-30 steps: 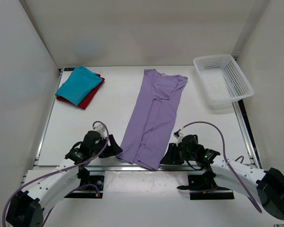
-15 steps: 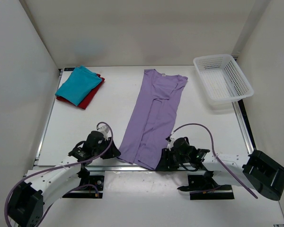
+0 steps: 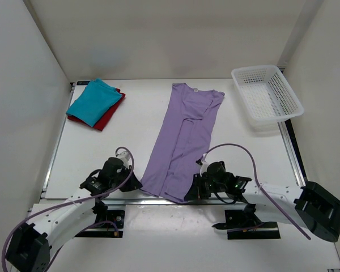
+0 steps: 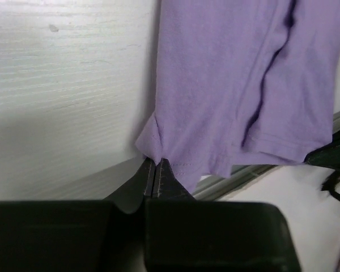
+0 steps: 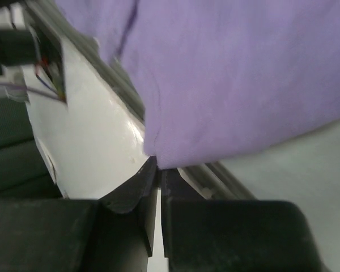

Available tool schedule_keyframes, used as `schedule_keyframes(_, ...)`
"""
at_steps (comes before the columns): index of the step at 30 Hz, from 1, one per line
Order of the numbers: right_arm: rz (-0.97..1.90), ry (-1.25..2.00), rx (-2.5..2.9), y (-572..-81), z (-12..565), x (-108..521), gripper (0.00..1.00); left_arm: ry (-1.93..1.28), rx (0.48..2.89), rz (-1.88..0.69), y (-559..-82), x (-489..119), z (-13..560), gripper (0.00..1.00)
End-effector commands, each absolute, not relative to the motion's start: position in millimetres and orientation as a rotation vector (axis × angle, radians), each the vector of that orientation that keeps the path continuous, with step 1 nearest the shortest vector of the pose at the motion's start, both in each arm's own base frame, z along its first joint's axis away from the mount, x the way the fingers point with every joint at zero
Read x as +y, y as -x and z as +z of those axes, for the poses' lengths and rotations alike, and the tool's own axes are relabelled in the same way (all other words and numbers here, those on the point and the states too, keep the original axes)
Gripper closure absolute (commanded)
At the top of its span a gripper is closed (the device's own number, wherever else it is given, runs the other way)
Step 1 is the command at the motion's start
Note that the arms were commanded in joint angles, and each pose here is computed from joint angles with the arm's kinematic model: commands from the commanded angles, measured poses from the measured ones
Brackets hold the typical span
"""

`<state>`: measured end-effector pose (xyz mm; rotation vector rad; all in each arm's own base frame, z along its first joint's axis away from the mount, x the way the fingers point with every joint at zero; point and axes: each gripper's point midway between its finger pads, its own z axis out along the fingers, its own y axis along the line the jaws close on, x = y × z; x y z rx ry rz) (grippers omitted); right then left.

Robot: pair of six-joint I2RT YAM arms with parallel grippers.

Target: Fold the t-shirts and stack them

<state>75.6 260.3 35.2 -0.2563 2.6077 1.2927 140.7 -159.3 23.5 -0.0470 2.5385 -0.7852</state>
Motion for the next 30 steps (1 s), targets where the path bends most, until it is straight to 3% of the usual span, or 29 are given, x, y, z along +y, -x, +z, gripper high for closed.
schedule_keyframes(1,1.288,0.219,2.466,-113,69,260,1.00,0.075,2.450,-0.866,-165,-172,67,1.00)
schedule_keyframes(5,1.197,0.188,2.361,-171,95,235,1.00,0.052,2.340,-0.981,-215,-207,123,1.00)
schedule_keyframes(12,1.053,0.009,2.250,-282,124,174,1.00,0.087,2.270,-0.886,-349,-249,167,1.00)
schedule_keyframes(19,1.033,-0.154,2.235,-349,116,137,1.00,0.116,2.330,-0.814,-441,-276,150,1.00)
schedule_keyframes(25,1.051,-0.195,2.236,-392,105,128,1.00,0.164,2.381,-0.778,-487,-286,120,0.99)
schedule_keyframes(28,1.043,-0.200,2.237,-414,102,128,0.98,0.196,2.403,-0.778,-504,-287,104,0.78)
schedule_keyframes(30,1.055,-0.199,2.210,-425,106,129,0.89,0.222,2.382,-0.773,-511,-279,107,0.67)
